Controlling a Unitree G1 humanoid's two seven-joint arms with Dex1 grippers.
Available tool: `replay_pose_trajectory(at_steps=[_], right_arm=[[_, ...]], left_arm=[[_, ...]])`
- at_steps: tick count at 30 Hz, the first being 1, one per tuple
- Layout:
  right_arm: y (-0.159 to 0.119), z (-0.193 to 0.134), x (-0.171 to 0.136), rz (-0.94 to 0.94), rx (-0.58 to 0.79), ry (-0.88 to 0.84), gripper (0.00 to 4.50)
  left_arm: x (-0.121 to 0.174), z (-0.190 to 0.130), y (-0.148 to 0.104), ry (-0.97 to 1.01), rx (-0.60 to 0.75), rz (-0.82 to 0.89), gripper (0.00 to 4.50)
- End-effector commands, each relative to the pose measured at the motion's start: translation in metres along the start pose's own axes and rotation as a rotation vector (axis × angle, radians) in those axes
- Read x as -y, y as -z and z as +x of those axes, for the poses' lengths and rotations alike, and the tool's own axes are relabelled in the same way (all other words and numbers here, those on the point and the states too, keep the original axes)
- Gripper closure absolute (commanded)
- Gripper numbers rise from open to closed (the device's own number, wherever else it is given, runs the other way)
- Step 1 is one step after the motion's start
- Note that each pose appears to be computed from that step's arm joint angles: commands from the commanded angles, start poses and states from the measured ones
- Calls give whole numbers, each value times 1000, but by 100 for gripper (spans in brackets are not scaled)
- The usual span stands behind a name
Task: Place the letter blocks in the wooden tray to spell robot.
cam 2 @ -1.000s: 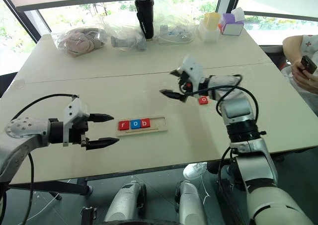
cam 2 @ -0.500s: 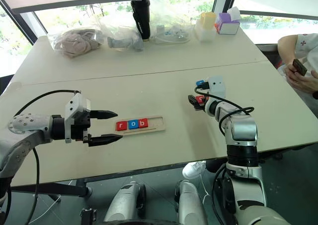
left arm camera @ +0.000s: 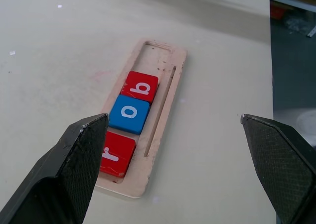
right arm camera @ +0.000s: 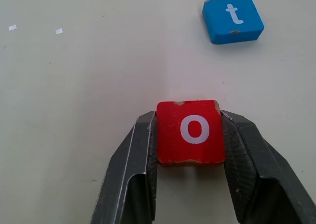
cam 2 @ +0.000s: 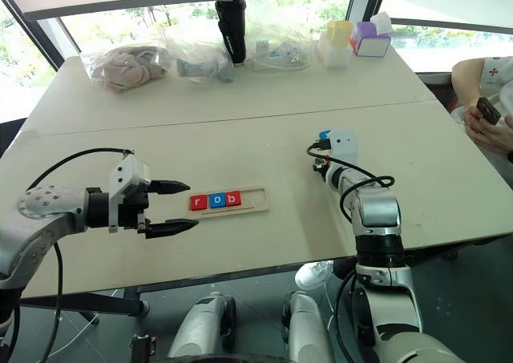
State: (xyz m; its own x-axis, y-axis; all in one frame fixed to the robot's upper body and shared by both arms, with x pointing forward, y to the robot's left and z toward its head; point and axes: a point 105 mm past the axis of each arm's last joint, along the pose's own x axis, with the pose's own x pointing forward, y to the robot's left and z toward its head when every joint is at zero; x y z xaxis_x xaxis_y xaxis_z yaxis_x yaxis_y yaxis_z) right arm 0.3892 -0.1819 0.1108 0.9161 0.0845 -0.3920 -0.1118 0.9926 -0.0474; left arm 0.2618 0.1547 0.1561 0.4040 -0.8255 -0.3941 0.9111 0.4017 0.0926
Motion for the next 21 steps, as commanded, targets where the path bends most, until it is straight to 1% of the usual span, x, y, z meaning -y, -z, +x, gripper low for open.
replay_pose_trajectory(at_steps=[1,3,6,8,11,16,21], right_arm=[[-10,-7,-5,-4,32,-12,331],[-17,-15,0,-2,41,26,331],[-16,-36,3,22,19,73,331],[-8,-53,-5,102,-23,73,331],[-2,-69,-21,194,-73,65,331],[4,-74,-57,282,-88,-27,331],[17,-74,-74,299,-128,-81,331]], left_arm=[[0,-1,-6,-8,16,34,0],[-1,-1,-6,-8,16,35,0],[-3,-2,-5,-11,6,37,0],[-5,-2,2,-15,-21,40,0],[-6,0,4,-6,-19,36,0],[-10,5,4,10,-19,54,0],[-12,7,4,16,-18,59,0]])
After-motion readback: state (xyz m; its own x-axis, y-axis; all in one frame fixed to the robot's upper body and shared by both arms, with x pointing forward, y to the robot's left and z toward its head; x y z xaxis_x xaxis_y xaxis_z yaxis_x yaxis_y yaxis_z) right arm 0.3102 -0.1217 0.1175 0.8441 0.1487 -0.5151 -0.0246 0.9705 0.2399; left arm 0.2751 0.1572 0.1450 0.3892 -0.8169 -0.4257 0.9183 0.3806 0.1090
